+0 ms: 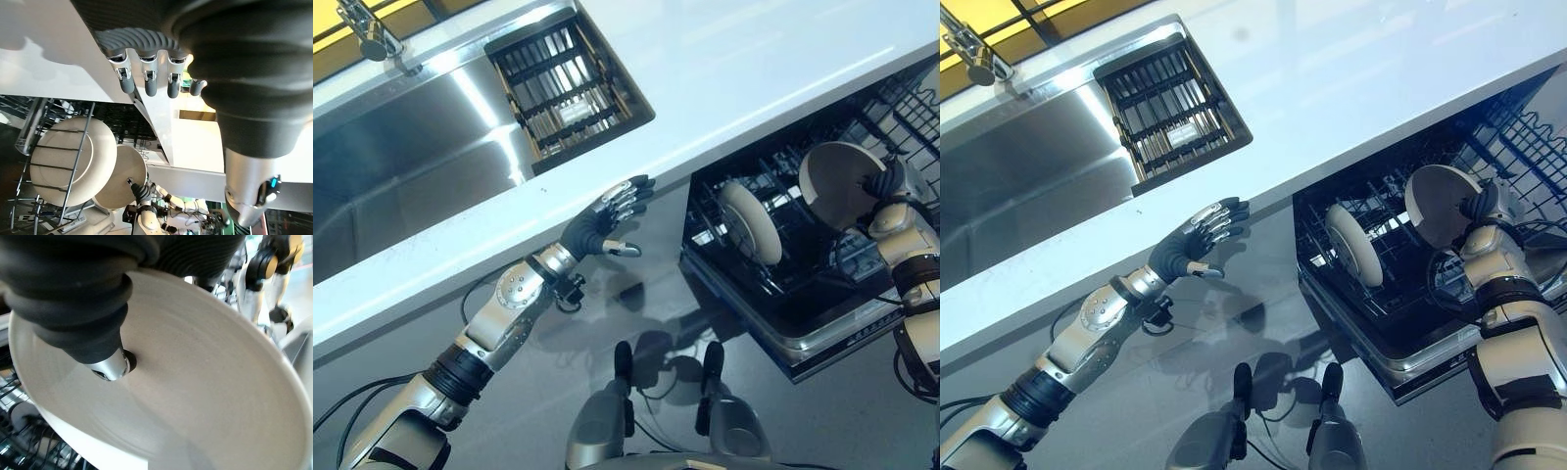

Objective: Pick up plates and place into dishwasher.

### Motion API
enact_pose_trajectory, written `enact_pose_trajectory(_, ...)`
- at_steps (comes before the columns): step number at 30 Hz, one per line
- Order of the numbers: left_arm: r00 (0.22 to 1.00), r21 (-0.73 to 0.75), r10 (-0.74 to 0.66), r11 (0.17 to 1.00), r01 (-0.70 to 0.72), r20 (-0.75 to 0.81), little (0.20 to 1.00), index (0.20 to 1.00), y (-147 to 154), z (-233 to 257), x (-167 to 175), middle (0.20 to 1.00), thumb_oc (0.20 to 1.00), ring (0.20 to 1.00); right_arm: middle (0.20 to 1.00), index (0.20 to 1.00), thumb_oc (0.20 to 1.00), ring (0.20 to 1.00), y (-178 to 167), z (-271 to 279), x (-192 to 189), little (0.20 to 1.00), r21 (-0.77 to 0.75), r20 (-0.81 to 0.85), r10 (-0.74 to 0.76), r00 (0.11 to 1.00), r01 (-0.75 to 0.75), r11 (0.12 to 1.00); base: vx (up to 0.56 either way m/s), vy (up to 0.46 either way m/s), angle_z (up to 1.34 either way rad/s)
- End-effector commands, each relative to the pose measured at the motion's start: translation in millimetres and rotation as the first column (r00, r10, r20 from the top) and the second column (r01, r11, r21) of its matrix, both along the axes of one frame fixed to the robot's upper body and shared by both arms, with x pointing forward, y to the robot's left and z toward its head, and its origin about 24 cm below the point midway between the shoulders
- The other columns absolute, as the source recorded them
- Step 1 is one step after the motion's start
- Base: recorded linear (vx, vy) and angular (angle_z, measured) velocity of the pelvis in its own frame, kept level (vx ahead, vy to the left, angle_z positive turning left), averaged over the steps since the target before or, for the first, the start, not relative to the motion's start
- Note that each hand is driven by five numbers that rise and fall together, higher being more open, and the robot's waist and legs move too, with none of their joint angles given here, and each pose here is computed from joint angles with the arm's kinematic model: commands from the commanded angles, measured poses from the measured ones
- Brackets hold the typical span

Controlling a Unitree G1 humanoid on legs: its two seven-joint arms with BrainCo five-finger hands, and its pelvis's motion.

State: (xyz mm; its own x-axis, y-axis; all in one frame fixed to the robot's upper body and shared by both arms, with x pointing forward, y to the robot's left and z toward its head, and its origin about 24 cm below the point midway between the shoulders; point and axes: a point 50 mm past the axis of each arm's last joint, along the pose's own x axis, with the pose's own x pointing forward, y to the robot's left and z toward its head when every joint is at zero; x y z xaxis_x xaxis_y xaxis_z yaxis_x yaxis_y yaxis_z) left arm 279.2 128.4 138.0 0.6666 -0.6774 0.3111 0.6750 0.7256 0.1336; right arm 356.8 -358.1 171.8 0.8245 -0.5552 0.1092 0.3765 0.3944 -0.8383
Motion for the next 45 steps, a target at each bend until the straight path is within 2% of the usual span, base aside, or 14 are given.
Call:
enact_pose_trajectory(1, 0.987, -0.052, -0.093, 0.994, 0.101, 0.128, 1.0, 1.0, -12, 30, -6, 1.0, 1.0, 1.0, 0.2, 0.2, 0.2, 0.2, 7, 60, 12, 0.2, 0.002, 0.126, 0.087, 0.988, -0.088, 0.996, 0.0, 0.0, 0.0)
enact_pose_trajectory(8, 0.986, -0.06, -0.094, 0.993, 0.103, 0.134, 1.0, 1.0, -10, 31, -5, 1.0, 1.0, 1.0, 0.2, 0.2, 0.2, 0.2, 13, 56, 17, 0.2, 0.052, 0.071, 0.151, 0.986, -0.155, 0.987, 0.0, 0.0, 0.0)
enact_pose_trajectory(10, 0.986, -0.054, -0.097, 0.993, 0.105, 0.136, 1.0, 1.0, -10, 31, -4, 1.0, 1.0, 1.0, 0.2, 0.2, 0.2, 0.2, 13, 53, 18, 0.2, 0.108, 0.046, 0.168, 0.985, -0.172, 0.979, 0.0, 0.0, 0.0)
enact_pose_trajectory(11, 0.986, -0.054, -0.097, 0.993, 0.105, 0.136, 1.0, 1.0, -10, 31, -4, 1.0, 1.0, 1.0, 0.548, 0.548, 0.548, 0.548, 12, 52, 17, 0.548, 0.119, 0.043, 0.159, 0.986, -0.163, 0.979, 0.0, 0.0, 0.0)
enact_pose_trajectory(12, 0.986, -0.057, -0.097, 0.993, 0.106, 0.135, 1.0, 1.0, -9, 31, -5, 1.0, 1.0, 1.0, 1.0, 1.0, 1.0, 1.0, 10, 50, 16, 1.0, 0.132, 0.052, 0.146, 0.988, -0.152, 0.979, 0.0, 0.033, 0.0)
enact_pose_trajectory(17, 0.987, -0.074, -0.101, 0.991, 0.111, 0.128, 1.0, 1.0, -10, 27, -7, 1.0, 1.0, 1.0, 1.0, 1.0, 1.0, 1.0, -8, 46, 4, 1.0, 0.299, 0.239, -0.017, 0.971, -0.056, 0.953, 0.01, 0.085, 0.0)
enact_pose_trajectory(20, 0.988, -0.102, -0.11, 0.987, 0.121, 0.112, 1.0, 1.0, -12, 24, -9, 1.0, 1.0, 1.0, 1.0, 1.0, 1.0, 1.0, -19, 43, -5, 1.0, 0.34, 0.317, -0.116, 0.941, 0.002, 0.94, 0.01, 0.145, 0.0)
enact_pose_trajectory(24, 0.988, -0.131, -0.119, 0.983, 0.132, 0.097, 1.0, 1.0, -22, 17, -13, 1.0, 1.0, 1.0, 1.0, 1.0, 1.0, 1.0, -31, 37, -18, 1.0, 0.425, 0.42, -0.269, 0.867, 0.074, 0.902, 0.0, 0.16, -0.03)
enact_pose_trajectory(26, 0.987, -0.138, -0.123, 0.981, 0.137, 0.105, 1.0, 1.0, -29, 17, -14, 1.0, 1.0, 1.0, 1.0, 1.0, 1.0, 1.0, -36, 33, -25, 1.0, 0.396, 0.451, -0.346, 0.823, 0.163, 0.904, -0.05, 0.152, -0.08)
enact_pose_trajectory(32, 0.987, -0.162, -0.137, 0.975, 0.15, 0.089, 1.0, 1.0, -48, 15, -15, 1.0, 1.0, 1.0, 1.0, 1.0, 1.0, 1.0, -48, 23, -39, 1.0, 0.419, 0.469, -0.456, 0.756, 0.265, 0.869, -0.01, 0.097, -0.05)
enact_pose_trajectory(36, 0.986, -0.158, -0.142, 0.975, 0.154, 0.082, 1.0, 1.0, -53, 12, -16, 1.0, 1.0, 1.0, 1.0, 1.0, 1.0, 1.0, -42, 7, -34, 1.0, 0.511, 0.415, -0.461, 0.785, 0.218, 0.832, -0.01, 0.054, -0.05)
enact_pose_trajectory(42, 0.987, -0.164, -0.133, 0.976, 0.147, 0.089, 1.0, 1.0, -53, 12, -14, 1.0, 1.0, 1.0, 1.0, 1.0, 1.0, 1.0, -39, -16, -31, 1.0, 0.678, 0.309, -0.473, 0.825, 0.158, 0.718, -0.01, 0.033, 0.03)
enact_pose_trajectory(45, 0.988, -0.162, -0.135, 0.976, 0.146, 0.077, 1.0, 1.0, -54, 12, -12, 1.0, 1.0, 1.0, 1.0, 1.0, 1.0, 1.0, -32, -28, -25, 1.0, 0.723, 0.263, -0.418, 0.87, 0.109, 0.682, 0.0, -0.008, 0.01)
